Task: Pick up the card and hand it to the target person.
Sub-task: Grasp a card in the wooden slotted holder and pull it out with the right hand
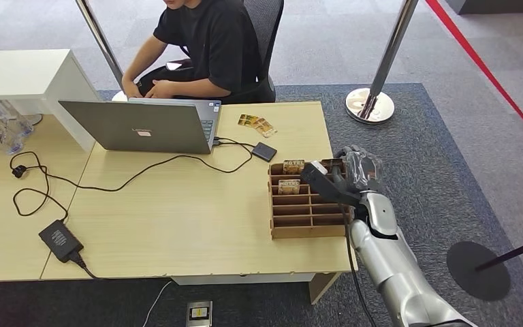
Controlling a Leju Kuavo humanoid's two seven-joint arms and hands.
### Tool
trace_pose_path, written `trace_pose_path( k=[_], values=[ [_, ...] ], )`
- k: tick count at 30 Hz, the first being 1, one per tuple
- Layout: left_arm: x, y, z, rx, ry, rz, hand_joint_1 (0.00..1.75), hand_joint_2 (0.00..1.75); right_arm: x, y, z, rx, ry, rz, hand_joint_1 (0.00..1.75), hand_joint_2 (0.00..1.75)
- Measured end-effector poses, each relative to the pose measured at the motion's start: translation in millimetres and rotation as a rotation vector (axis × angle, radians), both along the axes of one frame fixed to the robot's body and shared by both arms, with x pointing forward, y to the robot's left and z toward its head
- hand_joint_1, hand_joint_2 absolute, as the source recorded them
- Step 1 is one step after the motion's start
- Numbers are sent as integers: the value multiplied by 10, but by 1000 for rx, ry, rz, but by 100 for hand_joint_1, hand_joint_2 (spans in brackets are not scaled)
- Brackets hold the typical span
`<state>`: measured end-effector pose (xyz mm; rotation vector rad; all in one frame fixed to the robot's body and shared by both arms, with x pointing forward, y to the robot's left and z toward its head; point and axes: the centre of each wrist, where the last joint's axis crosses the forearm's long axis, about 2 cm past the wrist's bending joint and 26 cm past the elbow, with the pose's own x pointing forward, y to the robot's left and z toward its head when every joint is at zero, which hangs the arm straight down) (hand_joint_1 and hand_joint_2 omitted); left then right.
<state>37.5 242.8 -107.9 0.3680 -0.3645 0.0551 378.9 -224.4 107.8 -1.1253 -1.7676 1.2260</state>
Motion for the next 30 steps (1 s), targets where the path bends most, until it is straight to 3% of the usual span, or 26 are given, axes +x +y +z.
trace_pose_path(
  k=[20,25,30],
  values=[
    [-18,1,-2,-3,3,4,0,0,53,1,43,-13,12,6,100,175],
    [-18,3,-2,-2,3,3,0,0,87,7,76,-16,7,11,120,175],
    [-19,5,-3,-1,3,4,0,0,109,15,100,-17,5,14,123,175]
  ],
)
